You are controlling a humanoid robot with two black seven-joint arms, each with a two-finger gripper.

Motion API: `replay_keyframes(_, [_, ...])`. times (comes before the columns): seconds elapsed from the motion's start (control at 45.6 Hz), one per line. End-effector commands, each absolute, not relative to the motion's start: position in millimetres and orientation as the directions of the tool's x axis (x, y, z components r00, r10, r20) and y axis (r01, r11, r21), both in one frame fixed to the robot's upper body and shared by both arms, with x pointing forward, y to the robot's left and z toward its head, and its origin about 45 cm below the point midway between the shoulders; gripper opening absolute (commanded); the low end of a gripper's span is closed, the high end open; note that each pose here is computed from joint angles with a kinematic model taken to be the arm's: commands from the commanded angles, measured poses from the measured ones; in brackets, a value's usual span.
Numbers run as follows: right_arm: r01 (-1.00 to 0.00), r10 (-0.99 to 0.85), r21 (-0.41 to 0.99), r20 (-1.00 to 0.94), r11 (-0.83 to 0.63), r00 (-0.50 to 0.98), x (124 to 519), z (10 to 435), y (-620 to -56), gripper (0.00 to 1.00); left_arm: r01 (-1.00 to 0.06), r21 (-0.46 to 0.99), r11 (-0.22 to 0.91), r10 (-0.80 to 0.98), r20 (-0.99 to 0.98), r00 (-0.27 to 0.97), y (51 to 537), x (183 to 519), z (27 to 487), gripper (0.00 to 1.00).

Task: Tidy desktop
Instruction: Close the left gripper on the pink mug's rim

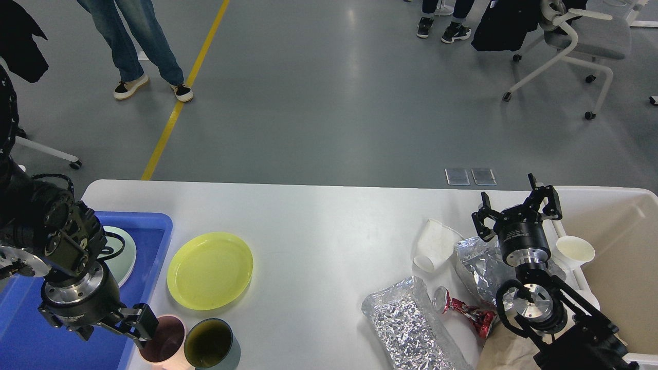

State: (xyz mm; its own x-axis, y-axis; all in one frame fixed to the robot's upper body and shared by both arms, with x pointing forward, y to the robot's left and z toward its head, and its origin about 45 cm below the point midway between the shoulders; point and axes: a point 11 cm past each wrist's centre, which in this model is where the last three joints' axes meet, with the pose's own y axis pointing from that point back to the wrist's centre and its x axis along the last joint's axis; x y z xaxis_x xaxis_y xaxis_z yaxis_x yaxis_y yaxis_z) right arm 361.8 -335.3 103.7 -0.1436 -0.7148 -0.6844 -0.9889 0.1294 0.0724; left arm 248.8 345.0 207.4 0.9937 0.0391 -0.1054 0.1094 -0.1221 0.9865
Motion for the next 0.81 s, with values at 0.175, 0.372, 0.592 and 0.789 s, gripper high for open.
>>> replay_keyframes(0.175, [-0.989, -0.714, 0.072, -0.685, 0.129, -0.143, 361.9, 103.9, -335.0, 1.00, 0.079, 0.982, -0.171, 0.034, -0.074, 0.997, 359.6, 237.3, 186.1, 0.92])
replay_keyframes(0.372, [-0.989, -0.715, 0.073, -0.684, 0.130, -0.144, 361.7, 103.6, -335.4, 1.00, 0.050, 0.985, -0.168, 0.081, -0.037, 0.996, 360.8, 233.4, 174.8, 0.90])
replay_keyframes(0.592, [-0.989, -0.714, 0.072, -0.685, 0.129, -0.143, 361.9, 103.9, -335.0, 1.00, 0.023, 0.987, -0.157, 0.158, 0.002, 0.987, 358.0, 234.9, 171.1, 0.88])
replay_keyframes(0.789, [-0.989, -0.714, 0.072, -0.685, 0.129, -0.143, 361.9, 103.9, -335.0, 1.00, -0.008, 0.987, -0.158, 0.223, 0.044, 0.974, 358.8, 233.4, 163.5, 0.87])
